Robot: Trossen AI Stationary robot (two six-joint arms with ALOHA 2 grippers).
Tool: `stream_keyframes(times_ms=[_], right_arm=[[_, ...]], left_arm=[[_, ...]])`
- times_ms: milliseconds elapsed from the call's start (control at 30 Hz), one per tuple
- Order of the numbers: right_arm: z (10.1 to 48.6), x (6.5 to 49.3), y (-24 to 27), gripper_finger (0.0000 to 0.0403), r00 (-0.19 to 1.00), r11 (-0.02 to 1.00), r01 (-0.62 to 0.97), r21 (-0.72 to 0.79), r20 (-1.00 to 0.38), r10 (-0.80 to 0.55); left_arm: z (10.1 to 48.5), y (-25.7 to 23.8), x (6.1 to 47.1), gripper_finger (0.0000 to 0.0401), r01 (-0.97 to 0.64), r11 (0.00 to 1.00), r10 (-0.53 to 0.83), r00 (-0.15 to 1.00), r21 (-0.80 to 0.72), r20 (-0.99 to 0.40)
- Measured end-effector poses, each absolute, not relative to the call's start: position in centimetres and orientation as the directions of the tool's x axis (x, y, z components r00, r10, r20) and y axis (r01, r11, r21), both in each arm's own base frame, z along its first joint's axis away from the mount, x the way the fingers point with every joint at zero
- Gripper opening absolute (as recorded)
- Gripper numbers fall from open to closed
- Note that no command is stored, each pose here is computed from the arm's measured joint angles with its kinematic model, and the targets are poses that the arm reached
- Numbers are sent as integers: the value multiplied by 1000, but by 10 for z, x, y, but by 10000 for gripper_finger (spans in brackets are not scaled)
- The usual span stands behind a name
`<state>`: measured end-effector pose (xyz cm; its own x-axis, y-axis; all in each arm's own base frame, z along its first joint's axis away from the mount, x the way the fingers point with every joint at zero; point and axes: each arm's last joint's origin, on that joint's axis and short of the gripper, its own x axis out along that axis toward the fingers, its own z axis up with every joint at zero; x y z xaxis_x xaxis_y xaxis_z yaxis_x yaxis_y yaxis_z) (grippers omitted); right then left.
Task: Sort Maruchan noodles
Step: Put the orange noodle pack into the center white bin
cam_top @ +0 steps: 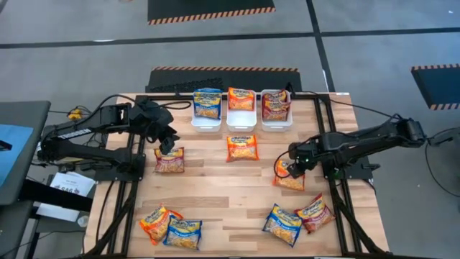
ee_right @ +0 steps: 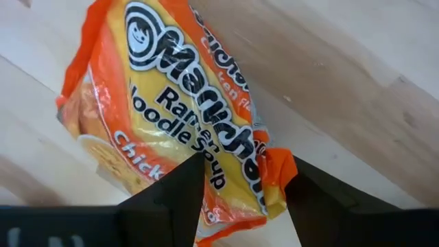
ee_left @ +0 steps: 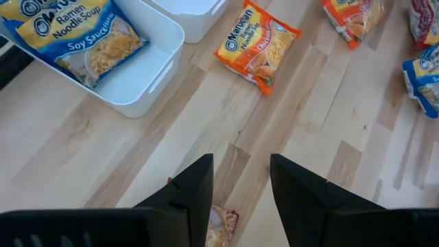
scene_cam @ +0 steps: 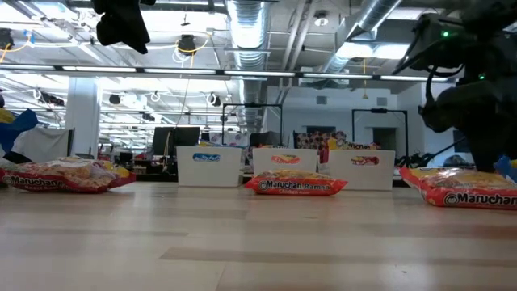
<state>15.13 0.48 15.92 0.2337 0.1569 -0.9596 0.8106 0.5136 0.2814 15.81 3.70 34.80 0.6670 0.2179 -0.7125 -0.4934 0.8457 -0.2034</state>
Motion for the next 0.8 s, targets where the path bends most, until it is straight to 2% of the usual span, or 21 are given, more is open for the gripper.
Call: stream_keyframes(times_ms=[67,167,367,400,633,800], right_arm=[[157,151,5,200,237,498,819,285,-959,159],[155,150,5,160,234,475,834,283,-959,160],[155,151,5,28,243,434,853,290,-956,163],[155,151,5,17,247,429,854,294,-955,163],[162,159,5,7,310,432,833,347,-938,155],[186,173,6,5,392,495,775,393,-913,113]], left_arm=[[348,37,158,130,-493,846,217,667,-203,-713],[348,37,158,130,-493,846,217,667,-203,-713],[348,37,158,130,-493,846,217,667,-204,-713],[348,37,158,130,-493,846,217,667,-204,-713],[348,37,158,130,-491,848,217,667,-201,-713],[348,37,158,130,-492,847,219,667,-200,-713]])
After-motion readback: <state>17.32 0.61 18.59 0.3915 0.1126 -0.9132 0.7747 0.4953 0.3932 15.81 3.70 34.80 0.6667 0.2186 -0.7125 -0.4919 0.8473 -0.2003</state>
